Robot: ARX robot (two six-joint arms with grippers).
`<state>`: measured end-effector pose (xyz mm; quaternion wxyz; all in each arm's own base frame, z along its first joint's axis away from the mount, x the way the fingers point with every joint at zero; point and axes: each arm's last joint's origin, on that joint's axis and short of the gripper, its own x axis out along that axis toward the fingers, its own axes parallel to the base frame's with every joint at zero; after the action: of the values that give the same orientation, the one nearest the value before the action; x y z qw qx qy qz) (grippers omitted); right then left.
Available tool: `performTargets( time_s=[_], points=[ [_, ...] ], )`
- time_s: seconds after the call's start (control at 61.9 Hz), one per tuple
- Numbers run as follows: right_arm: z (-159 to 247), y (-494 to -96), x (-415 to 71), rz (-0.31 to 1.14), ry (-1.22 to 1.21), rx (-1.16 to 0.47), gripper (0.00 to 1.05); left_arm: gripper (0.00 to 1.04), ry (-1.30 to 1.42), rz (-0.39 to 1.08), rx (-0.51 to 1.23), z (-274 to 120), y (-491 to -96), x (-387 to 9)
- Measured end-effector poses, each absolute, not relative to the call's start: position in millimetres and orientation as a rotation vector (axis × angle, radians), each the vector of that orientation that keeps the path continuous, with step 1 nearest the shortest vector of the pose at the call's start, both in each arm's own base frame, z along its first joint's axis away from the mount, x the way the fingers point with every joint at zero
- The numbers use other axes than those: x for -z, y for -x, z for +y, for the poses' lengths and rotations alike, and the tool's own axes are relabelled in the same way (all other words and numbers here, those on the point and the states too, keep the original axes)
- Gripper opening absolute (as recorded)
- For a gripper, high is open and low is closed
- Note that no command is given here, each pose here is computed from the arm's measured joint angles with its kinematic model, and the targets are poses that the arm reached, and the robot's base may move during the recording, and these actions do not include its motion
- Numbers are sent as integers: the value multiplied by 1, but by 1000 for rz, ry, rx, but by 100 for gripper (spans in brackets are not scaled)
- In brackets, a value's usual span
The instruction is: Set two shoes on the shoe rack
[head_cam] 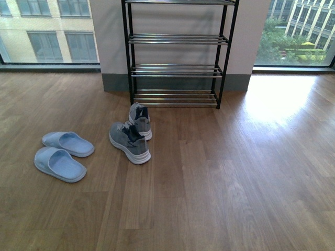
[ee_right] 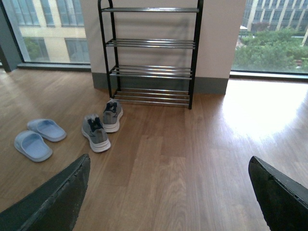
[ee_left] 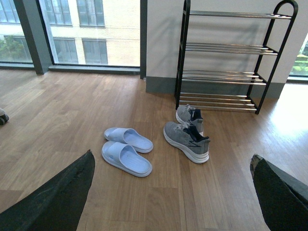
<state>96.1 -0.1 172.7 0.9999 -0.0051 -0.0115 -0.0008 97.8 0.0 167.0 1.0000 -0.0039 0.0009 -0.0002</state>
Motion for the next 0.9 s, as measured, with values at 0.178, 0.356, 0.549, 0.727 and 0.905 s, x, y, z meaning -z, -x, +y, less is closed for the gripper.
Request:
performTargets(
  time_s=[0.178,0.356,0.549,0.727,0.905],
  points=[
    [0,-96,-173,-23,10,2,95,95,8,2,0,0,-98,-167],
    [0,-96,-173,-23,10,2,95,95,8,2,0,0,-98,-167],
    [0,-96,-173,-23,10,2,95,95,8,2,0,0,-98,-167],
    [0,-96,-173,-23,10,1,95,95,8,2,0,0,-98,-167],
    [0,-96,-173,-23,11,-1,95,95,8,2,-2,0,-98,-167]
  ],
)
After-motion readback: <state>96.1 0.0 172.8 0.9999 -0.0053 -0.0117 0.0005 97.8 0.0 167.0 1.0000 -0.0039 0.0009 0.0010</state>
